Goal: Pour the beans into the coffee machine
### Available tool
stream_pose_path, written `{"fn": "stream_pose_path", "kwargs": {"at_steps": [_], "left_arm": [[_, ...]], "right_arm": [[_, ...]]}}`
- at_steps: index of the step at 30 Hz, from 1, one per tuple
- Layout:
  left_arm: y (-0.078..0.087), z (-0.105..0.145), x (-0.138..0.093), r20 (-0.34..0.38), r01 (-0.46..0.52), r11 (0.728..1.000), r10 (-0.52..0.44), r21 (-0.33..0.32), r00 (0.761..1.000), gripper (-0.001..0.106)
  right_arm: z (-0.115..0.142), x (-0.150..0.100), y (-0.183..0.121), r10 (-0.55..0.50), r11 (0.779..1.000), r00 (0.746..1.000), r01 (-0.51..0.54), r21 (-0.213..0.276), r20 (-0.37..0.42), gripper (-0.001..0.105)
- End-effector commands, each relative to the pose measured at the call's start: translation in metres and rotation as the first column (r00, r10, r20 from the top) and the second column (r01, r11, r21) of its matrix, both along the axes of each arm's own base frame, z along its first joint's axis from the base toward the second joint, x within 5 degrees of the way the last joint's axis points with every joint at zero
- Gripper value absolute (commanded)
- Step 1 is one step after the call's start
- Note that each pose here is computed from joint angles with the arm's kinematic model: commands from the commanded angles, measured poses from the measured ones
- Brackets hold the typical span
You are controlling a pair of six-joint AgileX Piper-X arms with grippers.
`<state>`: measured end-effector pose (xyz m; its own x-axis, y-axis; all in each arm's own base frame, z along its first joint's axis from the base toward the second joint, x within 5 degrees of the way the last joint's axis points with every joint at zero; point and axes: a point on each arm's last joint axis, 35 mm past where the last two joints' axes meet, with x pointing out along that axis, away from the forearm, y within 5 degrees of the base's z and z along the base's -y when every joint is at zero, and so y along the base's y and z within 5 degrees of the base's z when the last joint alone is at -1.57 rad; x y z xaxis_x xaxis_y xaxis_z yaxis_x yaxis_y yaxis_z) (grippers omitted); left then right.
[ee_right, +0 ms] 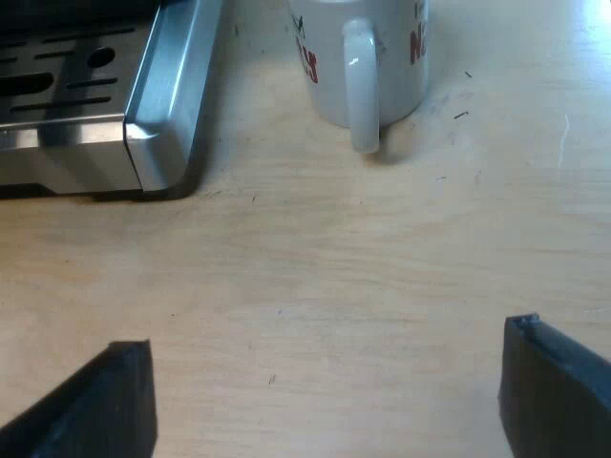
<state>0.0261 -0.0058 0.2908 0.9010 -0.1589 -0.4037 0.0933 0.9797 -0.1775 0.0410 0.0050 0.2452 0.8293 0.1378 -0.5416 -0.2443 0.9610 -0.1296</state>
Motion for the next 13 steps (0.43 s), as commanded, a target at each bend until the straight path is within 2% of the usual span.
{"fn": "stream_pose_path", "kwargs": {"at_steps": [1,13], "left_arm": [[0.0001,0.0013,0.0017,0.006,0.009,1.0,-0.009,0.021,1.0,0.069],[0.0001,0.0,0.0027,0.006,0.011,1.0,-0.012,0.026,1.0,0.069]], "right_arm": [[0.0011,0.0005,0.0001,0.004,1.0,1.0,-0.004,0.002,-0.002,0.079],[0.0011,0.0005,0.0001,0.004,1.0,1.0,-0.004,0.002,-0.002,0.079]]}}
